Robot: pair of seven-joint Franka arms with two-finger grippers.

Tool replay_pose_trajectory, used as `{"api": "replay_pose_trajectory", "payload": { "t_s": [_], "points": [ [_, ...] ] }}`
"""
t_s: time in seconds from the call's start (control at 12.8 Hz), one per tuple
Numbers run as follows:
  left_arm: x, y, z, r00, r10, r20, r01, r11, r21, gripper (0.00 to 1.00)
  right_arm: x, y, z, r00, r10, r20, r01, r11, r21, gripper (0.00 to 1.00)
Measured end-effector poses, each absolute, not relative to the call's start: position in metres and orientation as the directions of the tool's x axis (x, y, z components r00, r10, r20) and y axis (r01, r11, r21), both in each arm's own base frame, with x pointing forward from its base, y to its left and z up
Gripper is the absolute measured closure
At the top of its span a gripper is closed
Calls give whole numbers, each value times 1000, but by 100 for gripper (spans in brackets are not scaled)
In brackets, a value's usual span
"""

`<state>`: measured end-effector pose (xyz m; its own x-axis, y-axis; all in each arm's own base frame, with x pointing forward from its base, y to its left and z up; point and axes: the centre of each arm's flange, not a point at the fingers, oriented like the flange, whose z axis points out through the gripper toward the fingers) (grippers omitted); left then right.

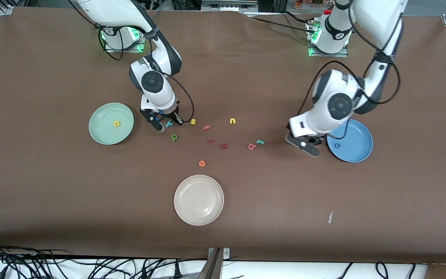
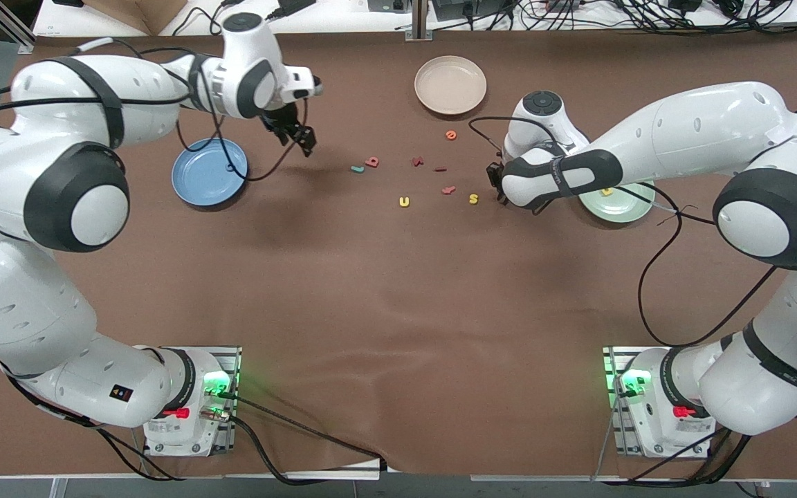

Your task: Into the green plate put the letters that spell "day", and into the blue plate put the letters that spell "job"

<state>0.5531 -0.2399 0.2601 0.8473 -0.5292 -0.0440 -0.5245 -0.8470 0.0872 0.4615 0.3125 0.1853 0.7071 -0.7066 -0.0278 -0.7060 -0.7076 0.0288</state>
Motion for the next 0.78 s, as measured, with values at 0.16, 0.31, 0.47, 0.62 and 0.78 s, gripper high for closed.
{"api": "replay_pose_trajectory", "payload": {
  "t_s": [0.16,0.31,0.47,0.62,0.78],
  "points": [
    [540,-275,244,833,-552,-23,-549,-832,79,18,470,303,188,698,-716,-16,-715,-698,32,56],
    [528,-304,222,810,-587,3,-585,-808,71,16,475,295,187,699,-715,-9,-714,-699,38,33],
    [517,-327,204,787,-617,24,-617,-784,65,16,477,290,186,707,-707,-7,-707,-706,44,11],
    [512,-345,195,766,-643,29,-643,-763,60,15,476,288,183,720,-694,-8,-693,-720,51,11],
    [512,-349,191,739,-673,25,-674,-738,35,15,478,281,178,731,-682,-7,-681,-730,63,38]
  ]
}}
